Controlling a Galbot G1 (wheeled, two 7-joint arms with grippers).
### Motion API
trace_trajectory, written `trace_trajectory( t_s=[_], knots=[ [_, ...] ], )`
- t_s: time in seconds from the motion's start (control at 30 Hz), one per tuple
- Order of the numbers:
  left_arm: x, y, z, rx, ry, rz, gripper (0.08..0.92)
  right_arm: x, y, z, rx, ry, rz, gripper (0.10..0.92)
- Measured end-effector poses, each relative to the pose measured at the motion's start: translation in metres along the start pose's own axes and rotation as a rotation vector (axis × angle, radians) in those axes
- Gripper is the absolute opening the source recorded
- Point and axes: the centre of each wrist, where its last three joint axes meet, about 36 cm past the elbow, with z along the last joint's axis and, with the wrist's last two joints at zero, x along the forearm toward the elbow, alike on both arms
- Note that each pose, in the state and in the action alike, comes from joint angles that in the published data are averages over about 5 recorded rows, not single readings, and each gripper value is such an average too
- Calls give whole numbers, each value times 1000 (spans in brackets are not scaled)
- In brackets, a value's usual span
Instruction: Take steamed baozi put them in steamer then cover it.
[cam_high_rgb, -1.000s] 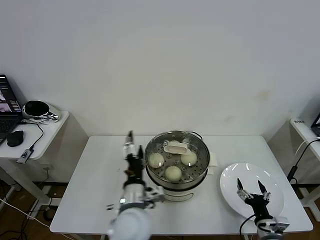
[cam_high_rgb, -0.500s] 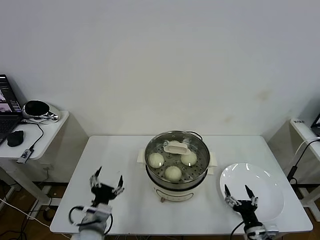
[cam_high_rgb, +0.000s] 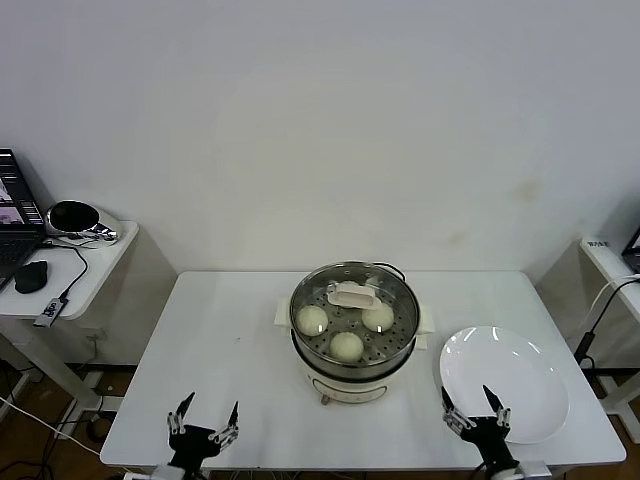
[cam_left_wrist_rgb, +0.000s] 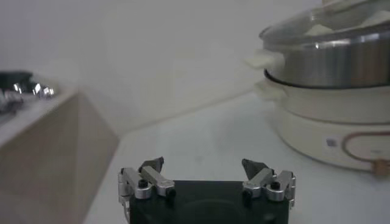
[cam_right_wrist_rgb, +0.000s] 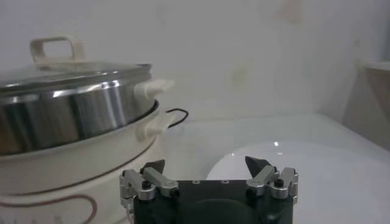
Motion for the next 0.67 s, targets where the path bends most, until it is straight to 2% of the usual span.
trace_trajectory(
  t_s=[0.67],
  knots=[
    [36, -9, -9, 102, -11, 44, 823, 23, -12, -26, 91, 48, -23, 823]
  ],
)
